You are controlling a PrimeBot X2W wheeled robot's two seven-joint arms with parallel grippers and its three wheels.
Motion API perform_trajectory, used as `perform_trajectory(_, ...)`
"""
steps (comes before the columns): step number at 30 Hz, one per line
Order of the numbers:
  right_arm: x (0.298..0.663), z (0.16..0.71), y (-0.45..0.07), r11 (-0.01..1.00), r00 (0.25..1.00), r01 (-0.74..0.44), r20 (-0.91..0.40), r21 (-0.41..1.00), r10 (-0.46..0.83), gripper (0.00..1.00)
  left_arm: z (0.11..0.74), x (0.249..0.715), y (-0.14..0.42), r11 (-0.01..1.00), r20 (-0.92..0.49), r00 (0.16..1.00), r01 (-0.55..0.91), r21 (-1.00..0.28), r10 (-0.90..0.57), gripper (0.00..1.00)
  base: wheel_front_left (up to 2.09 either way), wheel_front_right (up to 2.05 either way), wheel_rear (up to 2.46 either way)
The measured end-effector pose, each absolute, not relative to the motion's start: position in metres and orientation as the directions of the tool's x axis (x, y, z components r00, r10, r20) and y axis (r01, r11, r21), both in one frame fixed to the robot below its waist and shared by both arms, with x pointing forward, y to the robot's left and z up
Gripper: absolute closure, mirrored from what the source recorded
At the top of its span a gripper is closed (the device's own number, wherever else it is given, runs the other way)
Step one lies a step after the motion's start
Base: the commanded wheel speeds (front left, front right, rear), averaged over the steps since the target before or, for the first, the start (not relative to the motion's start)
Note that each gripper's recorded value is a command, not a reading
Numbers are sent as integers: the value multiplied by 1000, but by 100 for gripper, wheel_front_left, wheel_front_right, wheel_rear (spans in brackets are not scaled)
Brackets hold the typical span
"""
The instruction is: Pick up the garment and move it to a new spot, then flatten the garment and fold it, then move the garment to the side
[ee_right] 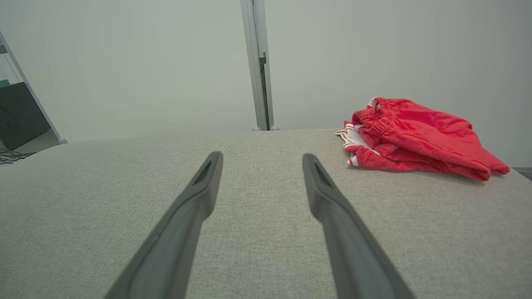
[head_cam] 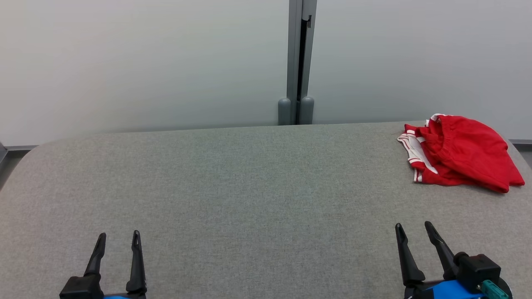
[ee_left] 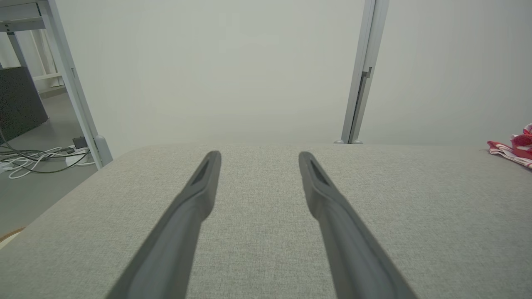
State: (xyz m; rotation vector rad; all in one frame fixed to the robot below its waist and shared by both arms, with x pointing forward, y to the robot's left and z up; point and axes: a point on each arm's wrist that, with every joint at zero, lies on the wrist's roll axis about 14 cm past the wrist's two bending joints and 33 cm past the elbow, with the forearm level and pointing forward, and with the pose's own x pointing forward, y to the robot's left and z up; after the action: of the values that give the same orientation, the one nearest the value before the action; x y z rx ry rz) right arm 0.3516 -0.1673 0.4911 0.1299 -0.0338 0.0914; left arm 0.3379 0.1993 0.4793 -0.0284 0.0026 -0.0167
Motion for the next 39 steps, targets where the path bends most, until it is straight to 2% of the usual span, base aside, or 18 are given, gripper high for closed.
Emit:
perform_trajectory(15,351,488,-169,987,996,-87,29,132,83,0,478,339,200,1000,-7,1000,13,-19,-13,0,0,0,0)
perform_trajectory(16,351,488,-169,987,996,-87,29,133,84,100,478,339,200,1000,-7,1000,13,-19,-13,100,0,0,0)
perform_trajectory(24,344,465,-170,981,996,-59,-53,183,69,100,445,324,200,997,-123,992,-19,-80,9,100,0,0,0)
perform_trajectory(39,349,465,-183,899,997,29,-78,436,6,100,449,333,205,929,-137,989,-98,-356,52,100,0,0,0)
